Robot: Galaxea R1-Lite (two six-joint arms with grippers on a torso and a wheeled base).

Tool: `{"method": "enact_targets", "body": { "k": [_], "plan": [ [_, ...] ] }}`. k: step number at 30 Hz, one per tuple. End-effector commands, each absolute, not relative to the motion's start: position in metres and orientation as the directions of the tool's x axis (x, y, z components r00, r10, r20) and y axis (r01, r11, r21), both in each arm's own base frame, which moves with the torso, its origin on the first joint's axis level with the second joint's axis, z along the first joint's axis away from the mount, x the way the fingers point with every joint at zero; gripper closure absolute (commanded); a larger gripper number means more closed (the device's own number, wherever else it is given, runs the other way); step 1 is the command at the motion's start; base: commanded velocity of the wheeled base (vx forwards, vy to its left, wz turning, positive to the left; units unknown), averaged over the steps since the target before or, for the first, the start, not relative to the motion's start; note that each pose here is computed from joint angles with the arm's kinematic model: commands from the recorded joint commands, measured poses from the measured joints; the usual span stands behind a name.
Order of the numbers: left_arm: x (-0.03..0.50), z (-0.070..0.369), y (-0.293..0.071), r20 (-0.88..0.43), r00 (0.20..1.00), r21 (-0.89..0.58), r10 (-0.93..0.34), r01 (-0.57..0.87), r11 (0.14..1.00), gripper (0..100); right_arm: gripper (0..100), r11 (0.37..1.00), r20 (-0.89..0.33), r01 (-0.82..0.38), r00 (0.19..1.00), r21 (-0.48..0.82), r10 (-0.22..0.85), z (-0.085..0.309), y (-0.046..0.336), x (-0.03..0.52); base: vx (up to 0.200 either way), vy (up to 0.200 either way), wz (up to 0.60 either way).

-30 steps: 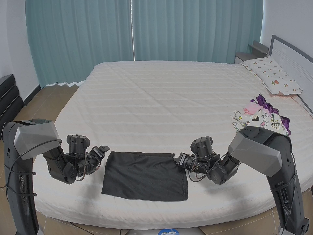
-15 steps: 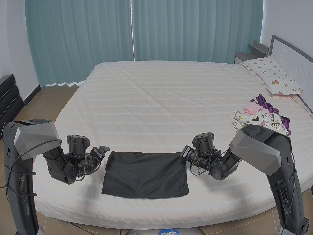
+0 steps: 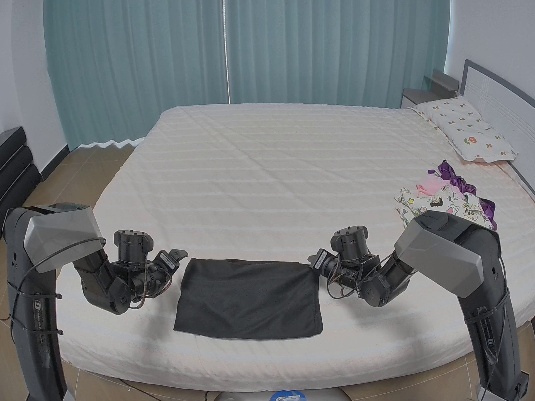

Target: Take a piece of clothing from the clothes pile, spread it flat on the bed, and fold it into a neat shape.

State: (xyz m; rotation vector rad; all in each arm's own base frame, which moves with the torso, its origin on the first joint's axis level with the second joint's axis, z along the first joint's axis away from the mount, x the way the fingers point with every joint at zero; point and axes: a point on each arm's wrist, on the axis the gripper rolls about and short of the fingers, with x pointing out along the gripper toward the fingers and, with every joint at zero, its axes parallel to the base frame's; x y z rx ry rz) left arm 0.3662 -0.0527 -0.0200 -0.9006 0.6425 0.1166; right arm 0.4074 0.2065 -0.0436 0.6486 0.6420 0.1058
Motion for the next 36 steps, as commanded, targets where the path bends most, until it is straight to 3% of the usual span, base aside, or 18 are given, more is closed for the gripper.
{"method": "enact_targets", "body": {
  "k": [1,4,11,13,14,19,25,26,31,36],
  "plan": [
    [0.366,-0.019,-0.052,-0.562,0.810,-0.696,-0.168,-0.354,0.625,0,0,0.799,-0.525,0.103,0.801,0.593,0.287,-0.041,0.206,0.405,0.000,0.000,0.00],
    [0.364,-0.017,-0.049,-0.562,0.808,-0.705,-0.180,-0.353,0.615,0,0,0.797,-0.519,0.101,0.806,0.596,0.286,-0.035,0.203,0.401,0.000,0.000,0.00],
    [0.352,0.010,-0.039,-0.528,0.832,-0.721,-0.172,-0.332,0.609,0,0,0.754,-0.401,0.079,0.880,0.652,0.254,0.036,0.170,0.405,0.000,0.000,0.00],
    [0.352,0.010,-0.039,-0.528,0.832,-0.721,-0.172,-0.332,0.609,0,0,0.754,-0.401,0.079,0.880,0.652,0.254,0.036,0.170,0.405,0.000,0.000,0.00],
    [0.345,0.049,-0.030,-0.461,0.872,-0.750,-0.163,-0.285,0.597,0,0,0.743,-0.365,0.064,0.897,0.667,0.251,0.055,0.165,0.405,0.000,0.000,0.00],
    [0.329,0.089,-0.026,-0.423,0.894,-0.748,-0.149,-0.252,0.613,0,0,0.738,-0.323,0.071,0.924,0.672,0.205,0.081,0.155,0.401,0.000,0.000,0.00],
    [0.284,0.136,-0.014,-0.329,0.936,-0.758,-0.123,-0.184,0.626,0,0,0.744,-0.311,0.087,0.936,0.662,0.167,0.116,0.138,0.353,0.000,0.000,0.00],
    [0.265,0.143,-0.012,-0.319,0.942,-0.733,-0.108,-0.172,0.659,0,0,0.749,-0.297,0.075,0.940,0.658,0.167,0.132,0.129,0.329,0.000,0.000,0.00],
    [0.206,0.149,-0.006,-0.290,0.957,-0.636,-0.014,-0.182,0.750,0,0,0.814,-0.229,-0.008,0.958,0.580,0.173,0.170,0.095,0.245,0.000,0.000,0.00],
    [0.152,0.157,-0.004,-0.210,0.978,-0.593,-0.007,-0.122,0.796,0,0,0.868,-0.166,-0.025,0.979,0.496,0.123,0.177,0.066,0.167,0.000,0.000,0.00]
  ]
}}
